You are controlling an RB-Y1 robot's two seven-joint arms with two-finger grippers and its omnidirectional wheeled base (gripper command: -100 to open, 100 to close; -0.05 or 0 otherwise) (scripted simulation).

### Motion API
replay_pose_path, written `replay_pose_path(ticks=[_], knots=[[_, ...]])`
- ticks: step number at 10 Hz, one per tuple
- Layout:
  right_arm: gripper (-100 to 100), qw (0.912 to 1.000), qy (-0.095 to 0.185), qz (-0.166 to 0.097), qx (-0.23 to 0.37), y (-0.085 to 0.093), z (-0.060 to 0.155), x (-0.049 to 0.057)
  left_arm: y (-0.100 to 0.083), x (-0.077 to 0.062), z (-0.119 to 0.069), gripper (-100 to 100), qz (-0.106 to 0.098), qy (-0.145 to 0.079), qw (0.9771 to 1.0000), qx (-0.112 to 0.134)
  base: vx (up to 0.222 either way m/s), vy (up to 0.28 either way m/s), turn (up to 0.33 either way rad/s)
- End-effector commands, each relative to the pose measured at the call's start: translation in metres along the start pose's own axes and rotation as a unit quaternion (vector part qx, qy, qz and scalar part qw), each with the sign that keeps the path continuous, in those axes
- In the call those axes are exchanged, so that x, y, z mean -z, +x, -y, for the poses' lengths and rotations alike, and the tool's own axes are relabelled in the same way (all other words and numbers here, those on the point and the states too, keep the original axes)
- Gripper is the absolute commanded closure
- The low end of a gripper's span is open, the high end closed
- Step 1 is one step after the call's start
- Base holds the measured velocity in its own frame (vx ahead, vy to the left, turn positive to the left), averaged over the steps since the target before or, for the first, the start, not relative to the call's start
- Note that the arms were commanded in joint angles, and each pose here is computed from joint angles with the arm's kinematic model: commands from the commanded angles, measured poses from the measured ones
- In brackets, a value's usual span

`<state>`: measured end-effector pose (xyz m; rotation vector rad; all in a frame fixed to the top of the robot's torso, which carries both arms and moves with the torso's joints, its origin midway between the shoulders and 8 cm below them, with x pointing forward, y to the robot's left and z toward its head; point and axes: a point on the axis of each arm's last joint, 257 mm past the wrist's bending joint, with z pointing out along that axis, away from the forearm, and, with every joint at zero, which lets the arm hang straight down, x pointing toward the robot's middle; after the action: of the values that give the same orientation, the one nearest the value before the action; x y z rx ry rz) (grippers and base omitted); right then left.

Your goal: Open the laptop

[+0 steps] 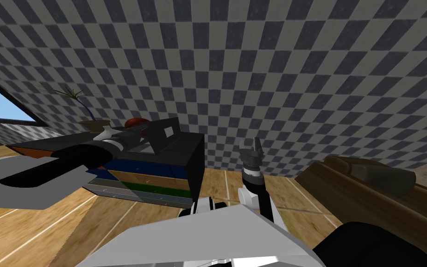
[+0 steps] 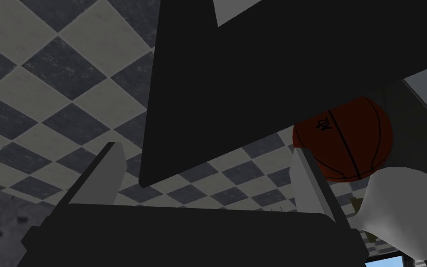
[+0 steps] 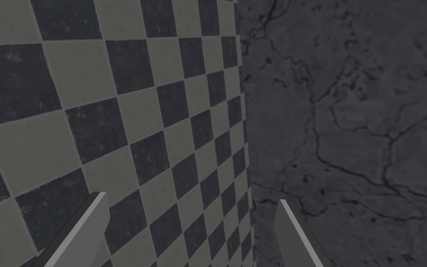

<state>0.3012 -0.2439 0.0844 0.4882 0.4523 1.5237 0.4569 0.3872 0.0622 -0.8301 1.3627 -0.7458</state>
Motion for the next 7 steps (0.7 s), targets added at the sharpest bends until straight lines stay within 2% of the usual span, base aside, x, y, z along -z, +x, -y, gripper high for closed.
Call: replay_pose_path(ticks=[1, 3, 5, 6, 7], knots=[[0, 1.0, 0.0, 0.0, 0.0, 0.0, 0.0, 0.0, -0.013, -0.0016, 0.0057, -100, 0.015, -0.011, 0.9997, -0.014, 0.014, 0.013, -0.064], [0, 1.0, 0.0, 0.0, 0.0, 0.0, 0.0, 0.0, -0.0202, -0.002, 0.0102, -100, 0.024, -0.017, 0.9993, -0.023, 0.011, 0.011, -0.054], [0, 1.0, 0.0, 0.0, 0.0, 0.0, 0.0, 0.0, -0.0183, -0.0024, 0.0084, -100, 0.021, -0.015, 0.9994, -0.021, 0.003, 0.003, -0.007], [0, 1.0, 0.0, 0.0, 0.0, 0.0, 0.0, 0.0, -0.0182, -0.0024, 0.0084, 100, 0.021, -0.015, 0.9994, -0.021, 0.0, 0.0, 0.0], [0, 1.0, 0.0, 0.0, 0.0, 0.0, 0.0, 0.0, -0.0165, -0.0007, 0.0088, 100, 0.017, -0.024, 0.9994, 0.018, 0.015, 0.062, -0.018]])
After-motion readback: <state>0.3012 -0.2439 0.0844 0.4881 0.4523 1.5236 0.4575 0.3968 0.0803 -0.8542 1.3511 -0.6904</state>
